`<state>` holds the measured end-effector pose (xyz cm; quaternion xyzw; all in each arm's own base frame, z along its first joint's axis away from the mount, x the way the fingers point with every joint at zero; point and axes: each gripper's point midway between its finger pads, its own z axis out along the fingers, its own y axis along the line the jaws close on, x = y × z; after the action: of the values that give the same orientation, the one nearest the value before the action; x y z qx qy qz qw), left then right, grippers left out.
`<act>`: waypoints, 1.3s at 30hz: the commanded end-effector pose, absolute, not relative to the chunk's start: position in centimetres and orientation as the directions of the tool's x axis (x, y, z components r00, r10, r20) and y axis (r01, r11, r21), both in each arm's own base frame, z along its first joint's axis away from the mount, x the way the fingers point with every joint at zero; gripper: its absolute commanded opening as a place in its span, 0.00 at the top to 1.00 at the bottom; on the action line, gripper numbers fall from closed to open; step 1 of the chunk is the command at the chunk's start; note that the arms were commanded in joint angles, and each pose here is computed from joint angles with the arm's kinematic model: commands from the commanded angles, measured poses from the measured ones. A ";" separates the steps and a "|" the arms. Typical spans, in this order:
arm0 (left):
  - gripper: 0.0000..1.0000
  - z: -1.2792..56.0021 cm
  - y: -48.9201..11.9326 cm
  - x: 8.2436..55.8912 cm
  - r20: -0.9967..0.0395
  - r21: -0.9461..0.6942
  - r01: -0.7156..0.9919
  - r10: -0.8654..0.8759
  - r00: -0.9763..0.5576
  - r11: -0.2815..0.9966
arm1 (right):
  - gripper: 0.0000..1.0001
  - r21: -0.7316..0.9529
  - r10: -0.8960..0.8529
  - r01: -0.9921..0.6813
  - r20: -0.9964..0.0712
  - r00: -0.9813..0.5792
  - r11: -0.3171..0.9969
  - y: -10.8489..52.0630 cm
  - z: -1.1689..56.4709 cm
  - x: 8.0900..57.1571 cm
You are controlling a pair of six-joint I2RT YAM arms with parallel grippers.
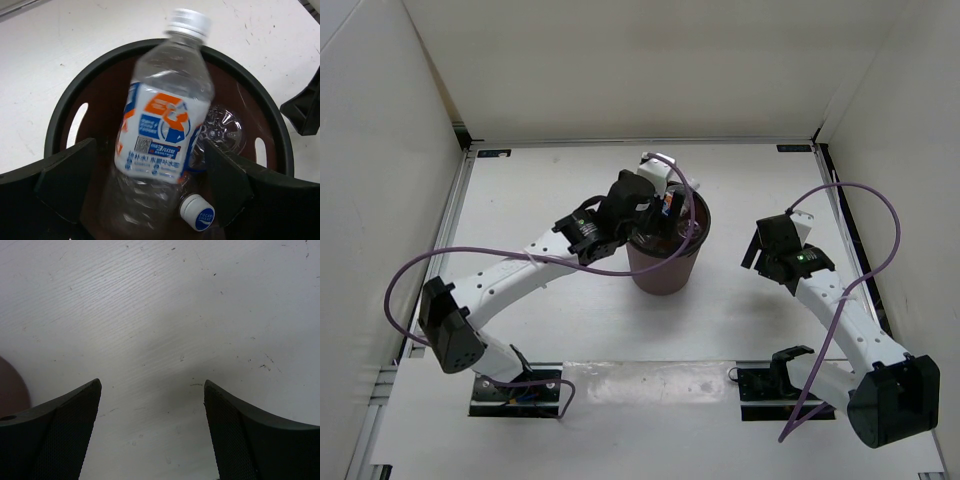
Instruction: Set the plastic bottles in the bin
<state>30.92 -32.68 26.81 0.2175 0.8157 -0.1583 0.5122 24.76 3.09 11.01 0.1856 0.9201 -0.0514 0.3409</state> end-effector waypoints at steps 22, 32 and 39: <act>0.00 34.1 -4.2 20.9 -0.956 0.036 -0.075 0.013 -0.294 0.996 | 0.16 0.057 0.319 0.384 -0.674 -0.666 0.921 3.1 12.6 25.9; 0.00 28.3 1.0 17.5 -0.958 0.043 -0.201 -0.017 -0.288 0.979 | 0.19 0.108 0.339 0.370 -0.682 -0.648 0.923 3.3 13.0 25.4; 0.00 27.3 -0.5 17.9 -0.948 0.062 -0.126 0.019 -0.317 0.990 | 0.19 0.204 0.282 0.196 -0.642 -0.713 0.959 6.2 18.0 24.9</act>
<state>17.50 0.40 27.83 -0.0492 0.8032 0.0660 0.5900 24.34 4.70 13.34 0.1618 0.9286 0.0171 0.3334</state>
